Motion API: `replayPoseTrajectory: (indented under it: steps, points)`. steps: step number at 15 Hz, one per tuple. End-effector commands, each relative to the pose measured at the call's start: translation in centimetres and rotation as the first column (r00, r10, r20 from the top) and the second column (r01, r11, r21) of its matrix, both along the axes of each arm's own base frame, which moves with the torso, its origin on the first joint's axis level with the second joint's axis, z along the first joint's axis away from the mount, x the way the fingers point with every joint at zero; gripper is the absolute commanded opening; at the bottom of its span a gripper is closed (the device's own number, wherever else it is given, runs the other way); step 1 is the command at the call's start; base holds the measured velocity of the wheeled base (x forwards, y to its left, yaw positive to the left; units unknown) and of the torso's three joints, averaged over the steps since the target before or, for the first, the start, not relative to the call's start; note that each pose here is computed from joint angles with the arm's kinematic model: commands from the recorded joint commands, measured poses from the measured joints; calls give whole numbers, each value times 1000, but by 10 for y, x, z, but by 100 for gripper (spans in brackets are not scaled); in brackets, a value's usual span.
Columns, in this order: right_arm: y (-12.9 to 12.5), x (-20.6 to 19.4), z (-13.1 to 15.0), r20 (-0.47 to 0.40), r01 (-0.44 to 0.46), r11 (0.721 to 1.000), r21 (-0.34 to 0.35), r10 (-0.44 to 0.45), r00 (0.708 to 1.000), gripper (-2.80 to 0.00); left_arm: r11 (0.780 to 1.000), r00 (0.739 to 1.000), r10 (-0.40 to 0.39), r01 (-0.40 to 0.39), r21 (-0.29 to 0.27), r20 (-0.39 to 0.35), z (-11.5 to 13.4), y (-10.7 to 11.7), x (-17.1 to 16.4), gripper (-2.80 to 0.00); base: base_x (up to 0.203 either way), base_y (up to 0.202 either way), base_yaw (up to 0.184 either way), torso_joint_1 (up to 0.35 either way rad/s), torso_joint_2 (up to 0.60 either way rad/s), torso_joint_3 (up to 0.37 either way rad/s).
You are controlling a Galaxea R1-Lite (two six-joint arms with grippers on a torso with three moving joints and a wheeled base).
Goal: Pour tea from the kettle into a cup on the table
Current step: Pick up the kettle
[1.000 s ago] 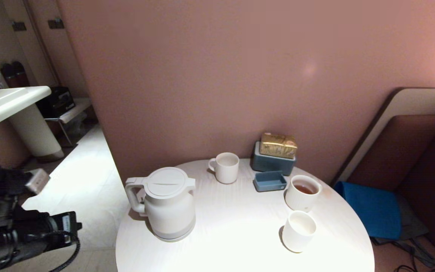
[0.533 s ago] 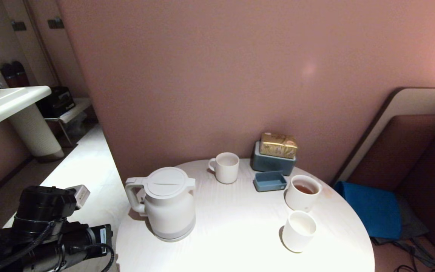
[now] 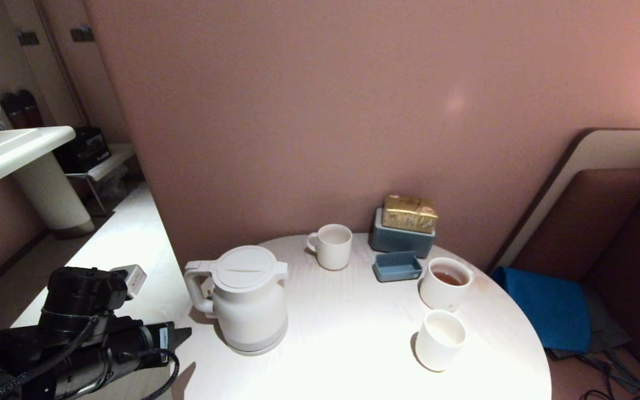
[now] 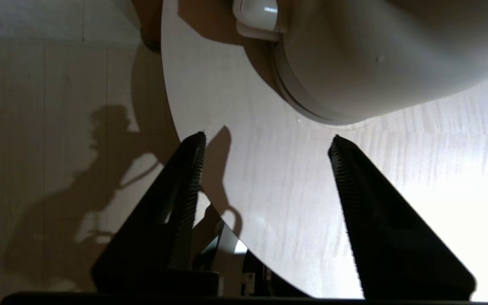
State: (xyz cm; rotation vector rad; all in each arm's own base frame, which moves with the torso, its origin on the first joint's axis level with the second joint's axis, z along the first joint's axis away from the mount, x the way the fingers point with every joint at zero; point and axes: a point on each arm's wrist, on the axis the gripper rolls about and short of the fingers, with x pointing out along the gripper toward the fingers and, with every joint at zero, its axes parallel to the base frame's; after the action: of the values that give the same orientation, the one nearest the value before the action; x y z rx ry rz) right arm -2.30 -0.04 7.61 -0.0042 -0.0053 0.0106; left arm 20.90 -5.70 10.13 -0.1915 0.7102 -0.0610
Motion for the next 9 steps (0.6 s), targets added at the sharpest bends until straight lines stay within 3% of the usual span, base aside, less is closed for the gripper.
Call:
replayPoseTrajectory:
  steps: [1,4,7,9]
  points:
    - [0,0,0,-2,-1,1000,0,1,1000,0,1000,1000,8,-8,1,0,-8,-1,8,0,0,0,0,0,0,0]
    - [0,0,0,-1,0,1000,0,0,1000,0,999,999,18,-20,36,35,-23,6,21,0,0,0,0,0,0,0]
    - [0,0,0,-1,0,1000,0,0,1000,0,997,989,51,-58,45,136,-31,19,32,0,0,0,0,0,0,0]
    - [0,0,0,-2,0,1000,0,0,1000,0,997,986,50,-57,43,157,-33,22,31,0,0,0,0,0,0,0]
